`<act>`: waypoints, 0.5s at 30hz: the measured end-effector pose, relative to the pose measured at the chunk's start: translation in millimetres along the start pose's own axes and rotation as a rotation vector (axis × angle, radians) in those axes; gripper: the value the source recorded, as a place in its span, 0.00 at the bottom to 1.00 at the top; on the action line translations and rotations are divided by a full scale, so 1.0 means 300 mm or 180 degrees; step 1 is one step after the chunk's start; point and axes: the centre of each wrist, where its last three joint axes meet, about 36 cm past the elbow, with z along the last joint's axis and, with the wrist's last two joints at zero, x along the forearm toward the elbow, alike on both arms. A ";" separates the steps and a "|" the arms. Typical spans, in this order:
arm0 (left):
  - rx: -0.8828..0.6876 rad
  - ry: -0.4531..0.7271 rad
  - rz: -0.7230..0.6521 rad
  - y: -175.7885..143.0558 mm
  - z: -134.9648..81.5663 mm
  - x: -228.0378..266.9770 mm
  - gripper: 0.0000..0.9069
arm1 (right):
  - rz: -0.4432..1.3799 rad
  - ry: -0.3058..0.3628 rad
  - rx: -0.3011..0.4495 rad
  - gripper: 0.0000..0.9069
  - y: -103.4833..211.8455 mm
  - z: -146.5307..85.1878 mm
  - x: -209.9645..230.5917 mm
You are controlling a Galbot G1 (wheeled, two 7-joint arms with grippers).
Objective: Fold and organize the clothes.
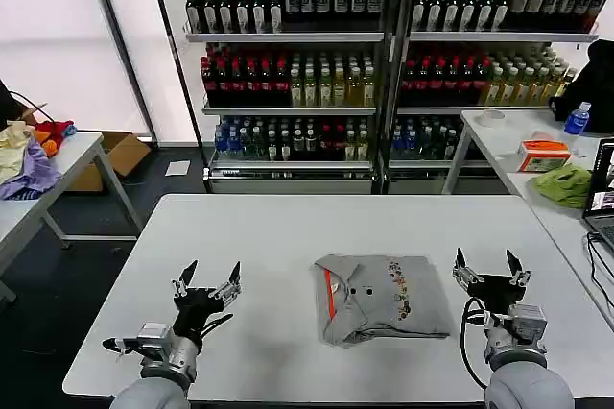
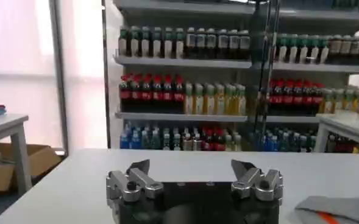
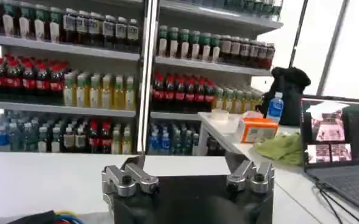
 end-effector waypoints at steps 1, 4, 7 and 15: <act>-0.0003 -0.0002 0.0002 0.002 0.000 0.000 1.00 | 0.0006 -0.0002 0.0005 1.00 -0.002 0.000 -0.001; 0.0001 -0.0008 0.0008 0.002 0.000 0.000 1.00 | 0.0014 -0.0007 0.0017 1.00 -0.006 -0.001 -0.003; 0.0009 -0.0006 0.0016 0.000 0.003 -0.002 1.00 | 0.0018 -0.0002 0.0026 1.00 -0.008 0.001 -0.005; 0.0002 0.0006 0.0051 -0.001 0.007 0.001 1.00 | 0.0040 -0.0007 0.0063 1.00 -0.019 0.002 -0.013</act>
